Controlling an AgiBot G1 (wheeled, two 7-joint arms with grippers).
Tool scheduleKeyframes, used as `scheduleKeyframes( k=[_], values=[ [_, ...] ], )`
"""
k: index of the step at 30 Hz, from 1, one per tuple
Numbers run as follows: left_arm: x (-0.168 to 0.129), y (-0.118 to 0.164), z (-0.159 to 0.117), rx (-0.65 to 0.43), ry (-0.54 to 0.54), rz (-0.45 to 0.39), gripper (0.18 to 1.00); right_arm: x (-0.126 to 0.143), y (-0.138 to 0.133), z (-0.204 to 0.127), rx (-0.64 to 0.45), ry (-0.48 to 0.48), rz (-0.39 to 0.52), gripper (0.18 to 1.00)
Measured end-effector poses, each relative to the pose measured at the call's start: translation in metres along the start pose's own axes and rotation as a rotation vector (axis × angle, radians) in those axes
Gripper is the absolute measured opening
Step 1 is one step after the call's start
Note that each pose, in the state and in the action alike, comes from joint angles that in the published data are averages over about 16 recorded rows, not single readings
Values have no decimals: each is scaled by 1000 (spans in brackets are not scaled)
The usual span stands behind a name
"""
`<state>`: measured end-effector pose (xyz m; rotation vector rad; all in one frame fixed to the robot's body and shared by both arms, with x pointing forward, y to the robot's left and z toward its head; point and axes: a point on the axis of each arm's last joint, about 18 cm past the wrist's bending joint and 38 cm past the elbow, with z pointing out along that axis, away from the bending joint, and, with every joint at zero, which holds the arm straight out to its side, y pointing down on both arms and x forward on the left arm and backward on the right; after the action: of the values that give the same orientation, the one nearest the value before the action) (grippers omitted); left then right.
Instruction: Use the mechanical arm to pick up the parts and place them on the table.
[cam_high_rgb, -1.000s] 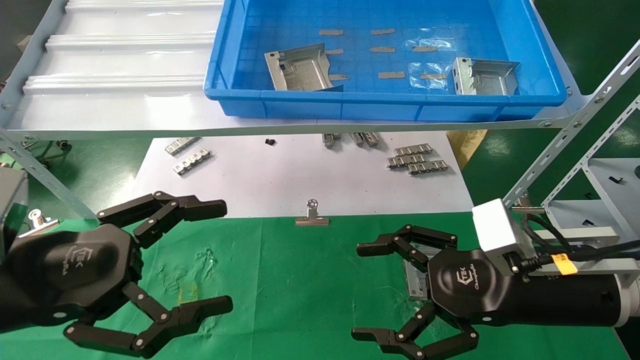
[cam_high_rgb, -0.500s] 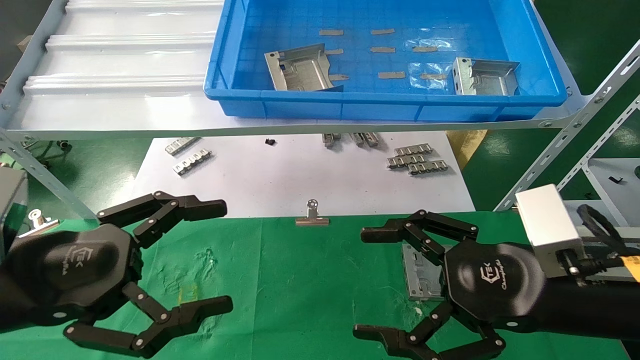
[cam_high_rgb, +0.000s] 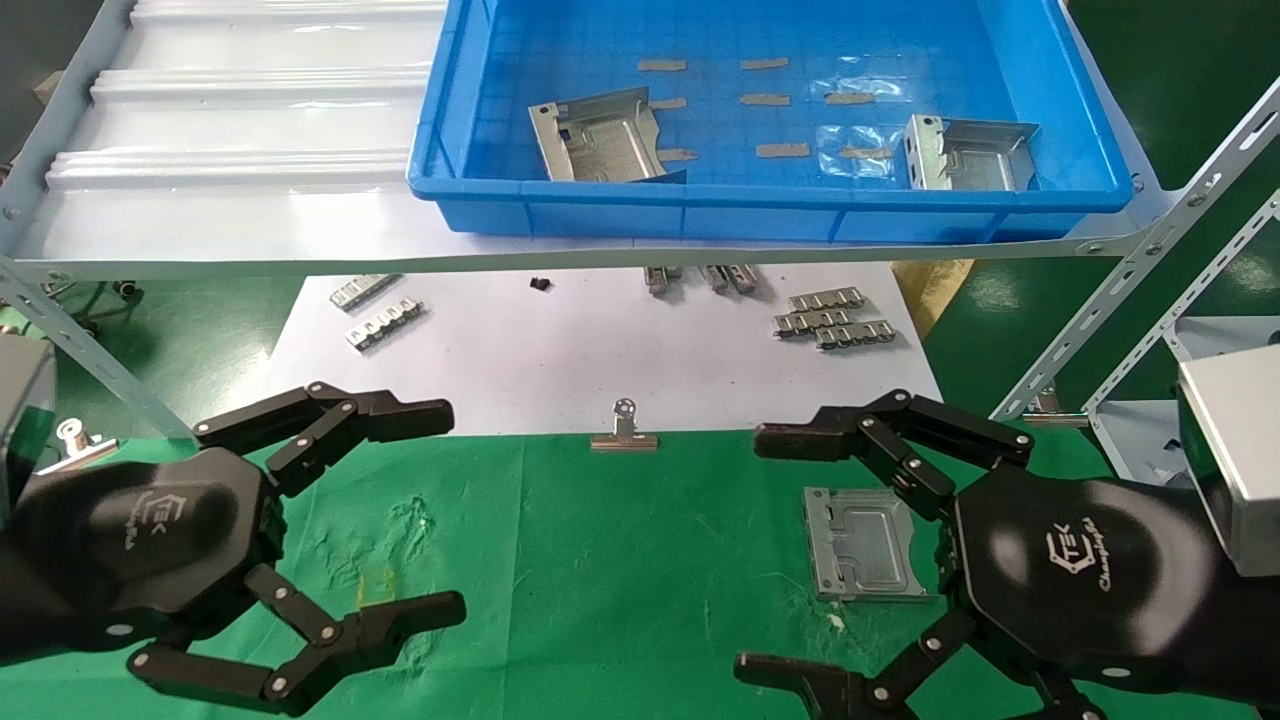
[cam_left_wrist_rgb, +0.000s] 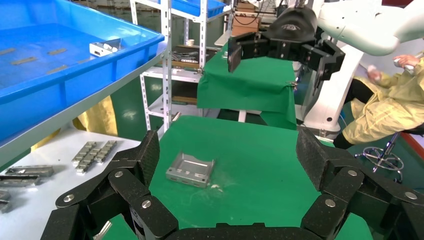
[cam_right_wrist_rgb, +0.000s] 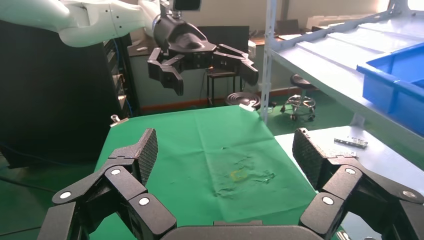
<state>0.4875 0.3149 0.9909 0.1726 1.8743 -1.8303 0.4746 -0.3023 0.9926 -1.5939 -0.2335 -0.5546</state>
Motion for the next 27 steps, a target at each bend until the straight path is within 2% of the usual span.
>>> scheduleKeyframes(
  k=[27],
  values=[
    [0, 0, 0, 0, 0, 0, 1001, 0, 0, 0, -1, 1, 3, 1000]
  ],
)
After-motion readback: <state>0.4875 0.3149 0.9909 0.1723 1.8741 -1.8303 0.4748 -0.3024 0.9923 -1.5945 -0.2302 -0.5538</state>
